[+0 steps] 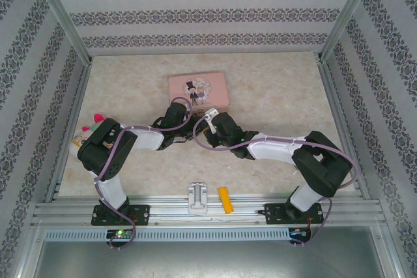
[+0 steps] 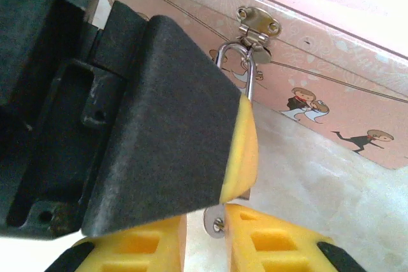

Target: Unlock the padlock with the key

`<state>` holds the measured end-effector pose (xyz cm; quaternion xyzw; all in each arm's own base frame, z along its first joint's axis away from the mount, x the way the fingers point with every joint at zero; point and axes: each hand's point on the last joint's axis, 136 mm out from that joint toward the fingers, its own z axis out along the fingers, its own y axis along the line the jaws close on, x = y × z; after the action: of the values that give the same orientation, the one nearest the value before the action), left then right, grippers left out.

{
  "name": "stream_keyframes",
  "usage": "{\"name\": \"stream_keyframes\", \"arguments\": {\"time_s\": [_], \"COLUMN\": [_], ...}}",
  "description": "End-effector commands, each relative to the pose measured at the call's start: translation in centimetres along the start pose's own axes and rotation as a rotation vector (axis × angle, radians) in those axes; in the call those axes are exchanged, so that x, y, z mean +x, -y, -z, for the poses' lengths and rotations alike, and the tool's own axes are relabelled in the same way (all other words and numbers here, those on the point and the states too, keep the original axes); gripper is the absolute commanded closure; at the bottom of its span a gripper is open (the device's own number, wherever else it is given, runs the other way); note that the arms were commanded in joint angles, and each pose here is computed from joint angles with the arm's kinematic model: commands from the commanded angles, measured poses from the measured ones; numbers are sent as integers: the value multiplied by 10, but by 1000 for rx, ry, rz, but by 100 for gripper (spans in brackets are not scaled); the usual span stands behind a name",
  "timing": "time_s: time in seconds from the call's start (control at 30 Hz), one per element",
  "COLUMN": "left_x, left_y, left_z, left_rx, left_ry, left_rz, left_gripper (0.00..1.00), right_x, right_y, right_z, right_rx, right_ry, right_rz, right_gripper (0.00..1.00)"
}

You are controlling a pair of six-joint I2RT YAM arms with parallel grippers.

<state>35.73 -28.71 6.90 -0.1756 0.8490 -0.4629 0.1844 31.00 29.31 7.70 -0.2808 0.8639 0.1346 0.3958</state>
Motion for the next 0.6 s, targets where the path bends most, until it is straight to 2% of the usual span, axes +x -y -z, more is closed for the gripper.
{"name": "stream_keyframes", "arguments": {"time_s": [0.0, 0.43, 0.57], "left_x": [16, 16, 16], "left_y": [15, 15, 17], "left_z": [3, 2, 3], "left_rx": [43, 47, 49], "left_ry": [-95, -96, -96], "left_rz": [11, 14, 10], "left_gripper": [98, 98, 98], "right_x": [-4, 6, 6], "right_y": [0, 3, 0], "right_z": [-8, -20, -21], "right_rx": [18, 3, -20], "right_ry": [0, -23, -18], "right_rz": [32, 12, 29], "right_gripper": [77, 77, 69]}}
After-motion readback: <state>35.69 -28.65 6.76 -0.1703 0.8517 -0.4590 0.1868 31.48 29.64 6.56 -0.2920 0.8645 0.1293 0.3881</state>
